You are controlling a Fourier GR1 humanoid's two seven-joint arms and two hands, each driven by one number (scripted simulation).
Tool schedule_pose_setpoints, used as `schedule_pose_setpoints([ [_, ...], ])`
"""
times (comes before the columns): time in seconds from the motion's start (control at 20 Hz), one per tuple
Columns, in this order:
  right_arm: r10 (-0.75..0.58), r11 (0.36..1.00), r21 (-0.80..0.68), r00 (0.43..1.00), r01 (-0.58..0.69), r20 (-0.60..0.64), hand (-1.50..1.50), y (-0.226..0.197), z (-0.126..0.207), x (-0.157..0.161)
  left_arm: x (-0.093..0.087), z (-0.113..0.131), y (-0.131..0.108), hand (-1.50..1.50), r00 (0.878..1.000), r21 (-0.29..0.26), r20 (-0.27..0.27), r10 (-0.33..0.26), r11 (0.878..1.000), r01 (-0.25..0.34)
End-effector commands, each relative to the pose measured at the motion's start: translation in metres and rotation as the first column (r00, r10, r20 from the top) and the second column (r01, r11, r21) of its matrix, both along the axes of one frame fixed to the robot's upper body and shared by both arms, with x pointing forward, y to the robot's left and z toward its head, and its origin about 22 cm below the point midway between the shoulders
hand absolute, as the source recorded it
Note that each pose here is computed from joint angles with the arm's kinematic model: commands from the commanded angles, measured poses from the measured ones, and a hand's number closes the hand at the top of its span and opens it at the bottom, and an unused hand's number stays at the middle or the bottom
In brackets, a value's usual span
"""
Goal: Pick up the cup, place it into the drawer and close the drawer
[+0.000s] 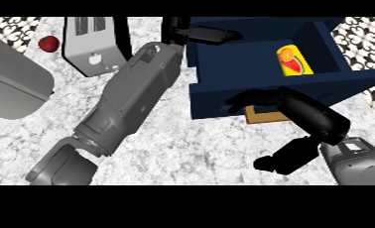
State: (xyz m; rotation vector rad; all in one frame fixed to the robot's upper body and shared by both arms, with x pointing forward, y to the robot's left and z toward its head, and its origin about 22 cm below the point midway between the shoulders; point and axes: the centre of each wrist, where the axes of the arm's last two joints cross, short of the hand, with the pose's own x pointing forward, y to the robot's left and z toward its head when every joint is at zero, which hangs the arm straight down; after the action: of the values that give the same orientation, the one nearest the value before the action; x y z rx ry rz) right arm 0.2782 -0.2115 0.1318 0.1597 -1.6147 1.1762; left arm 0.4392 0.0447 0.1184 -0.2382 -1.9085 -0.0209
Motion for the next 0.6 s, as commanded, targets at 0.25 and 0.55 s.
schedule_pose_setpoints([
  [0.25, -0.118, 0.963, -0.246, 0.992, 0.105, -0.037, -1.50, -0.004, -0.088, 0.015, -0.007, -0.029, 0.019, -1.50, 1.000, -0.092, 0.004, -0.021, 0.996, 0.021],
  [0.55, -0.119, 0.928, -0.361, 0.991, 0.092, -0.054, 1.50, 0.005, -0.140, 0.054, -0.015, -0.037, 0.022, -1.50, 1.000, -0.129, 0.004, -0.009, 0.992, 0.010],
])
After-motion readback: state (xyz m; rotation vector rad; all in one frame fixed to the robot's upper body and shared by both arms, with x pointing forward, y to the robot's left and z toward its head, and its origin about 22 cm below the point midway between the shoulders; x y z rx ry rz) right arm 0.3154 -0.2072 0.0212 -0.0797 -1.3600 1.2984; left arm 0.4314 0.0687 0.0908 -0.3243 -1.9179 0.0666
